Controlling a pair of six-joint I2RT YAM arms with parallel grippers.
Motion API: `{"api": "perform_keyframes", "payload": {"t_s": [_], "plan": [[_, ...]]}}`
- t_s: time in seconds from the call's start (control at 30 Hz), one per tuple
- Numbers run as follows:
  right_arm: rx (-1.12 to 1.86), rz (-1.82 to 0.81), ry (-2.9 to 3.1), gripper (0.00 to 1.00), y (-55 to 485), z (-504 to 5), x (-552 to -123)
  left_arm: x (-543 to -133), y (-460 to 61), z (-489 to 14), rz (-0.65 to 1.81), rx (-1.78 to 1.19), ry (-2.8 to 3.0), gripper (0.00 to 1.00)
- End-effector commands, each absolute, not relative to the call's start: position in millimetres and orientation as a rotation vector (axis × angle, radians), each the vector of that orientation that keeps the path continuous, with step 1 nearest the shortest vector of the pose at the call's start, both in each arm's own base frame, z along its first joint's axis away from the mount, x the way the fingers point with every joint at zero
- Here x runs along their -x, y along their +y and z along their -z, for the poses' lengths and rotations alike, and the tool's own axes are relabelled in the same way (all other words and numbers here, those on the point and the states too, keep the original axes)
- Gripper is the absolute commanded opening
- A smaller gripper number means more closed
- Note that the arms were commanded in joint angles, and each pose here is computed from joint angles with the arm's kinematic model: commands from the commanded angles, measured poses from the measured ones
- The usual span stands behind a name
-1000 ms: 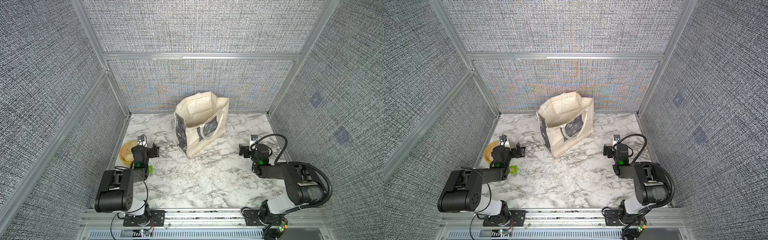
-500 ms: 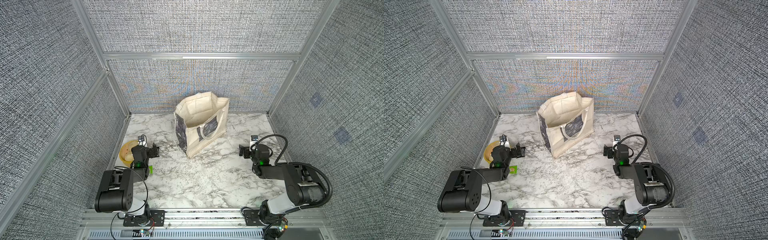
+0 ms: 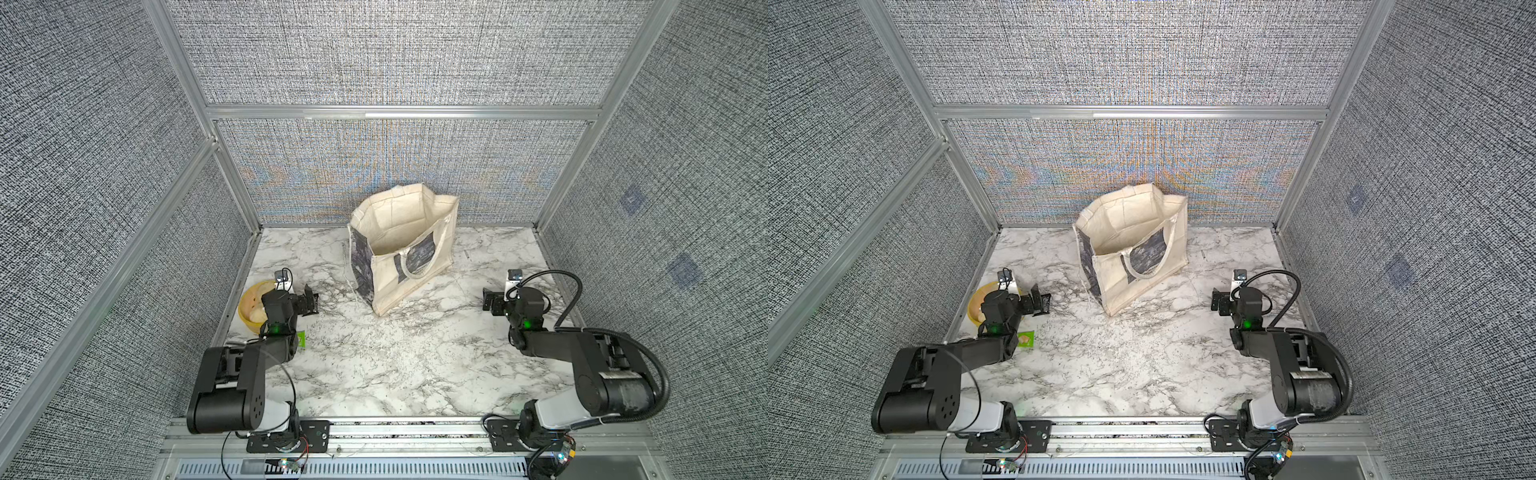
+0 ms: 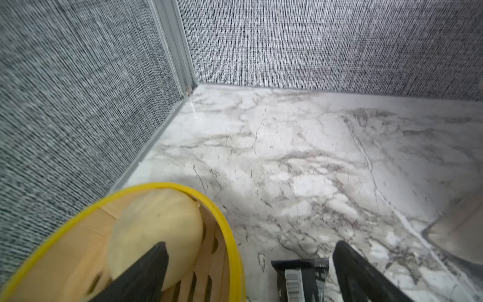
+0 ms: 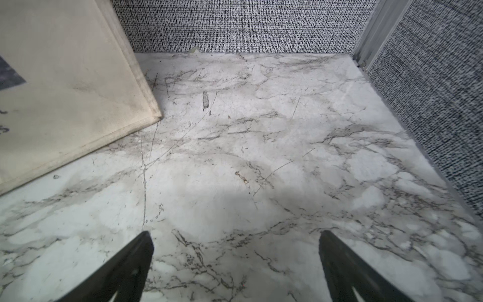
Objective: Take out the compass set from the canvas bag
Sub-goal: Adjust the canvas bag at the center of the board.
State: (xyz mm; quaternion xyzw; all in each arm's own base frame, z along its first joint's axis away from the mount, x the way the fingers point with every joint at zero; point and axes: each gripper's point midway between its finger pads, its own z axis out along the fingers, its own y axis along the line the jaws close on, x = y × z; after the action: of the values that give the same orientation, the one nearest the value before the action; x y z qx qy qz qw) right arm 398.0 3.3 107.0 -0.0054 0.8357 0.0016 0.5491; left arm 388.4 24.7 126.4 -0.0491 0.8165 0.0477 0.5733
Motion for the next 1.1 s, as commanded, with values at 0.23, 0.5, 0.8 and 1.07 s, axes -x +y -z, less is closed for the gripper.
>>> {"api": "perform_keyframes", "payload": {"t_s": [0.23, 0.5, 0.8, 1.07], "plan": [[-0.106, -0.667, 2.155, 0.99, 121.6, -235.5, -385.6, -409.4, -29.9, -296.9, 0.27, 0.155, 2.077, 0.99], [-0.021, -0.88, 2.227, 0.99, 188.6, -308.8, -372.7, -456.1, -139.3, -351.1, 0.557, -0.279, 2.08, 0.99], [-0.355, -0.972, 2.211, 0.99, 224.1, -318.0, -410.5, -511.0, -186.4, -349.8, 0.629, -0.461, 2.037, 0.99], [-0.589, -0.874, 2.239, 0.99, 238.9, -302.1, -431.8, -542.6, -185.8, -308.2, 0.576, -0.464, 2.152, 0.99]]}}
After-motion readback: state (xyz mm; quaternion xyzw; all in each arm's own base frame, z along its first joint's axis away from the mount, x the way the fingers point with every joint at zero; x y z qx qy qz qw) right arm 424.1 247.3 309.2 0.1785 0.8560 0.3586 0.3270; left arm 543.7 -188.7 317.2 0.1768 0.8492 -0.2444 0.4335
